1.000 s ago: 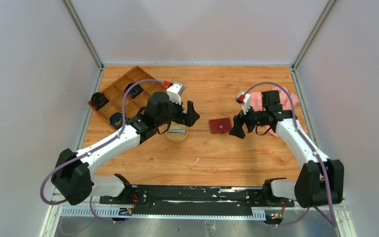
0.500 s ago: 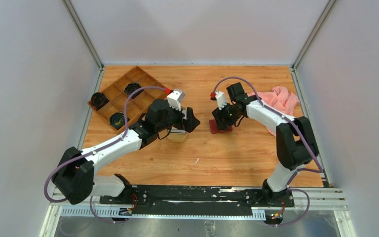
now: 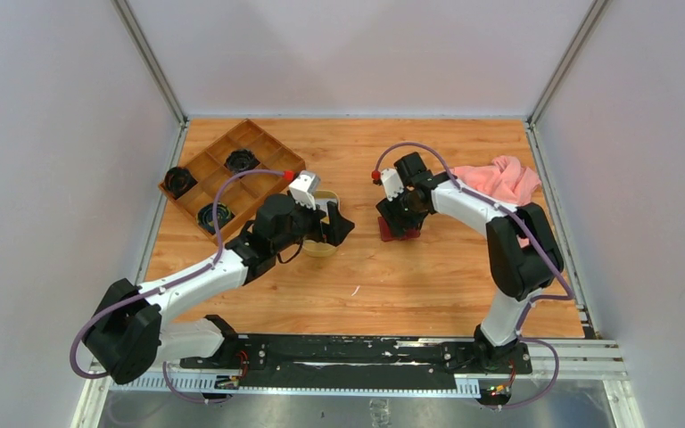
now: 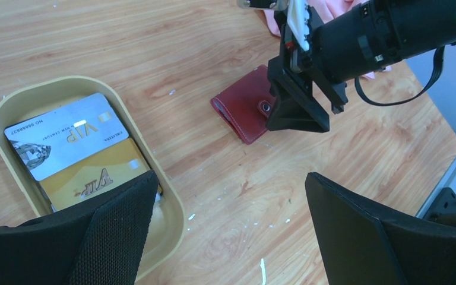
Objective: Put the credit cards into the card holder
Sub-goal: Pick up the card holder from the center of the board.
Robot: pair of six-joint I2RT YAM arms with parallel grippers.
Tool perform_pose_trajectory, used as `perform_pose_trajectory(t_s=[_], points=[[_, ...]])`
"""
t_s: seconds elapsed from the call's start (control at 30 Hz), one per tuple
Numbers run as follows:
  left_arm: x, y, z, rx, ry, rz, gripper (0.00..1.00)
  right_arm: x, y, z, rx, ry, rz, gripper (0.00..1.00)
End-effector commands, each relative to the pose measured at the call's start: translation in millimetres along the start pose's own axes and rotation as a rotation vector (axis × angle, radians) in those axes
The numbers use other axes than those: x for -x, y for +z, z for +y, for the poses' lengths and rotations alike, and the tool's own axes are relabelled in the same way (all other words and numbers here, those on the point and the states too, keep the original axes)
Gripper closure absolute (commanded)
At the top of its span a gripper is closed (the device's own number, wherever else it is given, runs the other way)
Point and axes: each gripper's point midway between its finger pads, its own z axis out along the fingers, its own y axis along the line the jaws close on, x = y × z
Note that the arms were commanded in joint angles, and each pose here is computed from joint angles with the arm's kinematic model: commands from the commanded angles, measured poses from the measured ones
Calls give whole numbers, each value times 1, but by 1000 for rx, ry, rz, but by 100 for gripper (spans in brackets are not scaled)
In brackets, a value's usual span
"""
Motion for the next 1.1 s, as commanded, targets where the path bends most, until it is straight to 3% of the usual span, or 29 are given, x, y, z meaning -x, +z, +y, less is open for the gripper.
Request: perform_pose_trajectory(t_s=[0.0, 0.27, 0.57, 0.67, 0.87, 1.07], points=[[14, -1, -4, -7, -3, -61, 0, -4, 3, -2, -25, 19, 38, 42], [11, -1, -3, -9, -11, -59, 0, -9, 10, 0, -24, 21, 62, 54], [10, -2, -4, -14, -14, -62, 0, -16, 20, 1, -80, -46, 119, 55], [9, -3, -4, -15, -16, -64, 0, -21, 24, 0, -98, -68, 144, 62], [10, -5, -4, -20, -16, -75, 0, -21, 21, 0, -110, -93, 153, 88], [10, -8, -13, -65, -27, -74, 0, -4, -7, 7, -62, -227, 62, 100]])
